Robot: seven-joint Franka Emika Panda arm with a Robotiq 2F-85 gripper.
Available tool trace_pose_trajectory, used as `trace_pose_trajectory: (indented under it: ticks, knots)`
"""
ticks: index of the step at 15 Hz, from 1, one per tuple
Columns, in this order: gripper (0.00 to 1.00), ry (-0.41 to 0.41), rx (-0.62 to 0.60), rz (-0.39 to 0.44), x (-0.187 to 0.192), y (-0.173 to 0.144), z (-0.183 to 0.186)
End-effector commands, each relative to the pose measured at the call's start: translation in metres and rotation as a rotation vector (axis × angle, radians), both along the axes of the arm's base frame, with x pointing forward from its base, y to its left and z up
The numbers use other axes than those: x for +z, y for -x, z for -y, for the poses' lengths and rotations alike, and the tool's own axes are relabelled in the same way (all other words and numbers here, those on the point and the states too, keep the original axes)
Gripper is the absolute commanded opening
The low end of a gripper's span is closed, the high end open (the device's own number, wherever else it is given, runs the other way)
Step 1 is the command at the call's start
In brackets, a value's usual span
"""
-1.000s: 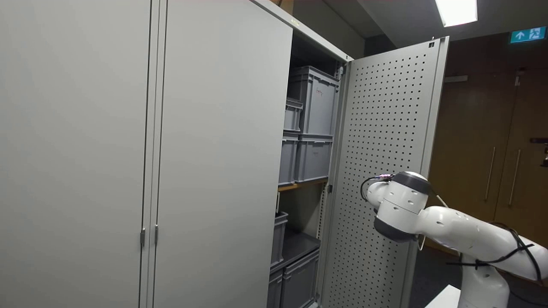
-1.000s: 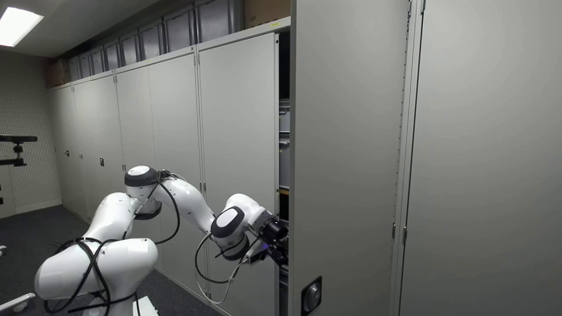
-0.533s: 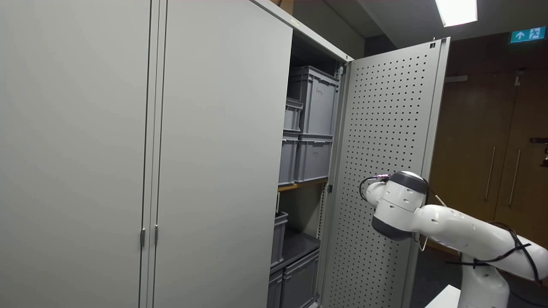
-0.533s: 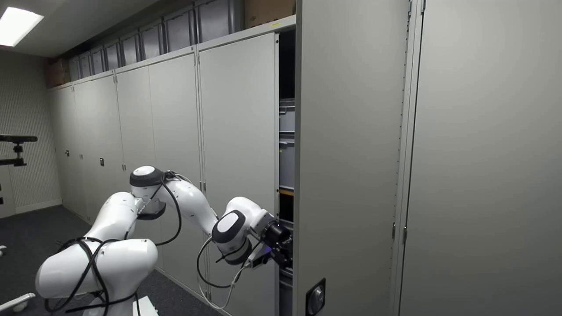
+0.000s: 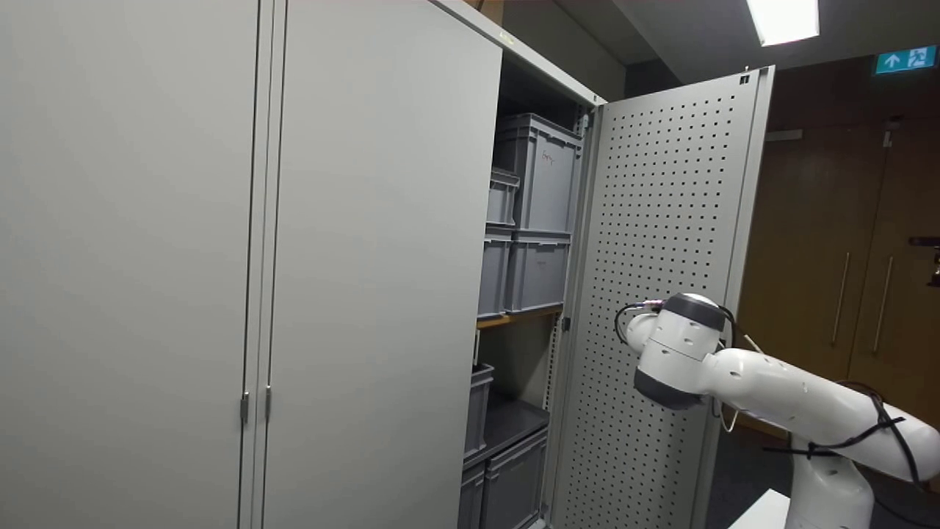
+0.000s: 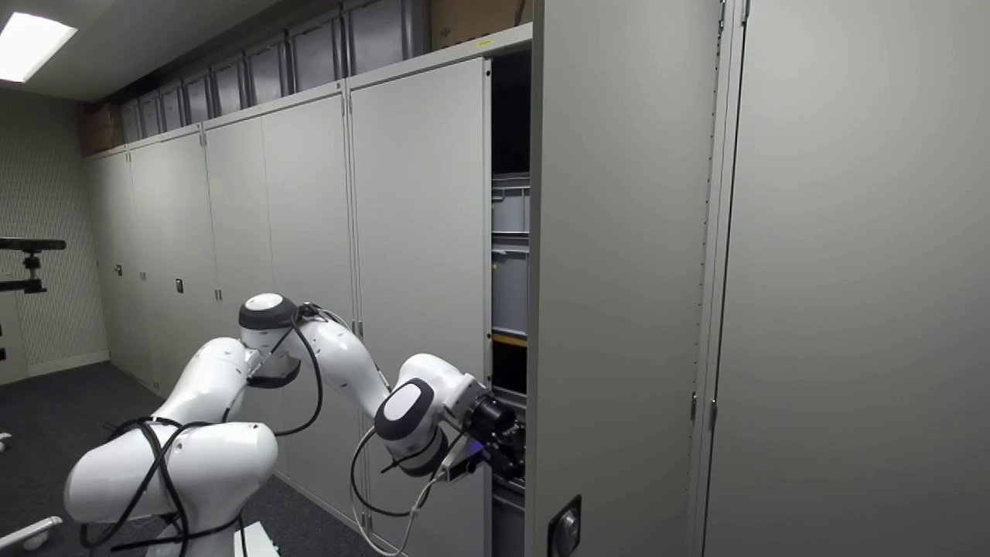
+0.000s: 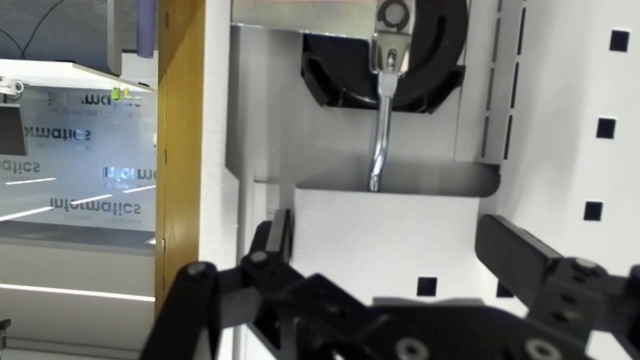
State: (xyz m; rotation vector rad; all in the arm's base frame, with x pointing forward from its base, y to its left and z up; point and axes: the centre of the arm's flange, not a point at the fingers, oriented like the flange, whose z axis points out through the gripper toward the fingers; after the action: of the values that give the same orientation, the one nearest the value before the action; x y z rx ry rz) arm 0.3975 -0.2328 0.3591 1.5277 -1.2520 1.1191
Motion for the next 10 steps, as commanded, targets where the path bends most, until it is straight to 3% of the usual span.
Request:
trace_pose_trajectory:
  ticks: [1,10]
  knots:
    - [1.00,0.026,0.024,-0.010,0.001,0.008,0.018]
    - [1.00,0.038,0.012,-0.017,-0.006,0.015,0.033]
